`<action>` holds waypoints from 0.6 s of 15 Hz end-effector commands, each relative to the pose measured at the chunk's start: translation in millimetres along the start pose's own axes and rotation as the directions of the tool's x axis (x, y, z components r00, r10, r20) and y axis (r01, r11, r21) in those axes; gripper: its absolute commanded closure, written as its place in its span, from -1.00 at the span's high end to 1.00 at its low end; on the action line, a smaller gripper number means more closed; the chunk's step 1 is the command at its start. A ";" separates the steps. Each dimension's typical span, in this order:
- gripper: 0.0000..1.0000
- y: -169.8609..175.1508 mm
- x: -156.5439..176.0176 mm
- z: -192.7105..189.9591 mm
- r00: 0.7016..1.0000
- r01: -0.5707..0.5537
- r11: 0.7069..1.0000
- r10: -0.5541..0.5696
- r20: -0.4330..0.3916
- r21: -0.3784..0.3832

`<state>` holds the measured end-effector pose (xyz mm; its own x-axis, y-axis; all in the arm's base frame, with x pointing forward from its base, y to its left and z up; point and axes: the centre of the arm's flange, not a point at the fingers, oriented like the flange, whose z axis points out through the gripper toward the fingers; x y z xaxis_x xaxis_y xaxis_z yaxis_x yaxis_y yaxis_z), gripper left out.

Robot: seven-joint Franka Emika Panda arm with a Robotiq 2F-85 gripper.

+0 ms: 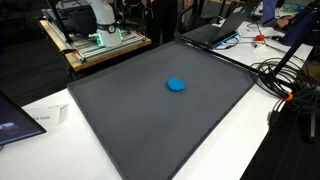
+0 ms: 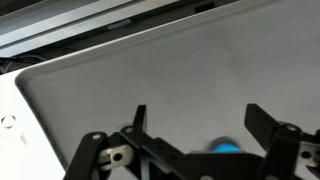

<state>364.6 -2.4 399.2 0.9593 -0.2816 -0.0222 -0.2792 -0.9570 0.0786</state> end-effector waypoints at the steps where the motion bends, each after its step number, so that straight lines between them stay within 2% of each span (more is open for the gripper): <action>1: 1.00 0.0 0.0 0.0 1.000 0.000 1.000 0.000 0.000 0.000; 8: 1.00 0.0 0.0 0.0 1.000 0.000 1.000 0.000 0.000 0.000; 9: 1.00 -7.1 7.5 -3.7 1.000 0.002 1.000 -0.002 -0.024 0.018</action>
<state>364.6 -2.3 399.2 0.9593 -0.2814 -0.0222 -0.2790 -0.9571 0.0785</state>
